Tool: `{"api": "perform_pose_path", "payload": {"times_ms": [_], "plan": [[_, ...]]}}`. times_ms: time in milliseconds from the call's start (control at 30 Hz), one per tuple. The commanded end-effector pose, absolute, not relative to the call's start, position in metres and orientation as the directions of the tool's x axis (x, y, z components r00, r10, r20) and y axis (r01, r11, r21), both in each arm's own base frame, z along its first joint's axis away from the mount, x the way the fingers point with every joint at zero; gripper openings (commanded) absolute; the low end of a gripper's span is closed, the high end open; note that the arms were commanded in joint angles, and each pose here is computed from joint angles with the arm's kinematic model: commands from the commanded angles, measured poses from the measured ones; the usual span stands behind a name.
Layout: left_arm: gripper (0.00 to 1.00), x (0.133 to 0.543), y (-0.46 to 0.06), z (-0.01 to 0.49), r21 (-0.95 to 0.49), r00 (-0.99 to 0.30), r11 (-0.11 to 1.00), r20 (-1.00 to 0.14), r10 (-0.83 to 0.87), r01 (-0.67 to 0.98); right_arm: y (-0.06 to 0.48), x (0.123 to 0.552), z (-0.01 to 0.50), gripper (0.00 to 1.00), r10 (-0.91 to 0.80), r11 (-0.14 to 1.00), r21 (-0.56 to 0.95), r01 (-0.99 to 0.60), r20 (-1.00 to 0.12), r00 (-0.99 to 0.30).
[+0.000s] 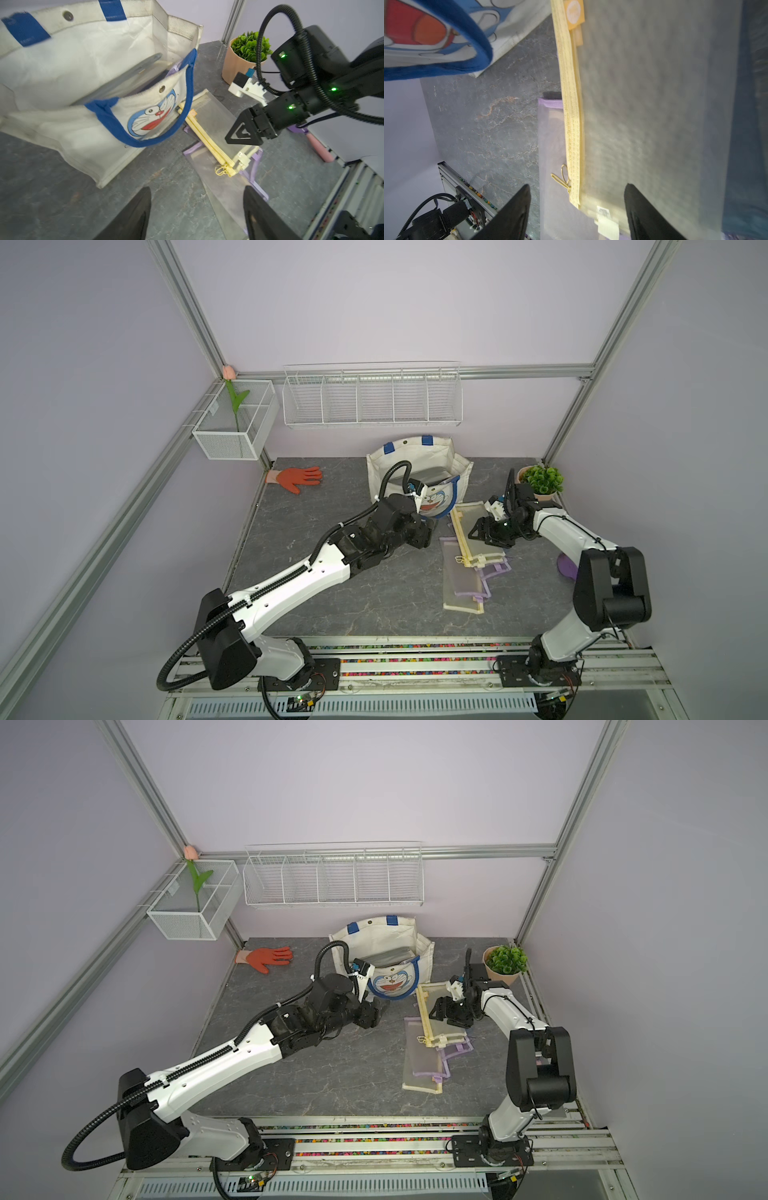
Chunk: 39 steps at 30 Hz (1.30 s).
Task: Put the pencil pouch into the canvas bag
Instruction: Move the pencil pouches to the center of the board.
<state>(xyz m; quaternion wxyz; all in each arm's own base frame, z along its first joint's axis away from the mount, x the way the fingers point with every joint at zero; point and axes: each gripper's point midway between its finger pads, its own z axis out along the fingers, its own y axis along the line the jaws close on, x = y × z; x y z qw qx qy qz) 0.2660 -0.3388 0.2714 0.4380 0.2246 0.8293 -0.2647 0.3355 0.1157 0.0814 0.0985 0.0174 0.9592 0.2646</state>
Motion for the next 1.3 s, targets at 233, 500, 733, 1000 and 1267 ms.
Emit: {"api": "perform_pose_path", "payload": {"times_ms": [233, 500, 733, 1000, 1267], "plan": [[0.7, 0.243, -0.346, 0.246, -0.443, -0.64, 0.742, -0.768, -0.025, 0.503, 0.163, 0.296, 0.044, 0.72, 0.045, 0.804, 0.595, 0.003, -0.056, -0.997], [0.7, 0.247, -0.338, 0.217, -0.46, -0.681, 0.781, -0.73, -0.062, 0.422, 0.197, 0.282, 0.102, 0.72, -0.036, 0.768, 0.629, -0.125, -0.152, -0.988], [0.7, 0.244, -0.351, 0.198, -0.443, -0.706, 0.785, -0.708, -0.009, 0.434, 0.159, 0.299, 0.139, 0.73, 0.009, 0.823, 0.55, -0.143, -0.265, -0.964], [0.71, 0.244, -0.404, 0.174, -0.525, -0.786, 0.729, -0.618, 0.029, 0.439, 0.097, 0.332, 0.131, 0.73, 0.148, 0.855, 0.519, -0.008, -0.259, -0.954], [0.7, 0.255, -0.449, 0.125, -0.628, -0.856, 0.692, -0.516, -0.026, 0.357, 0.087, 0.342, 0.098, 0.73, 0.163, 0.861, 0.506, 0.042, -0.197, -0.967]]}}
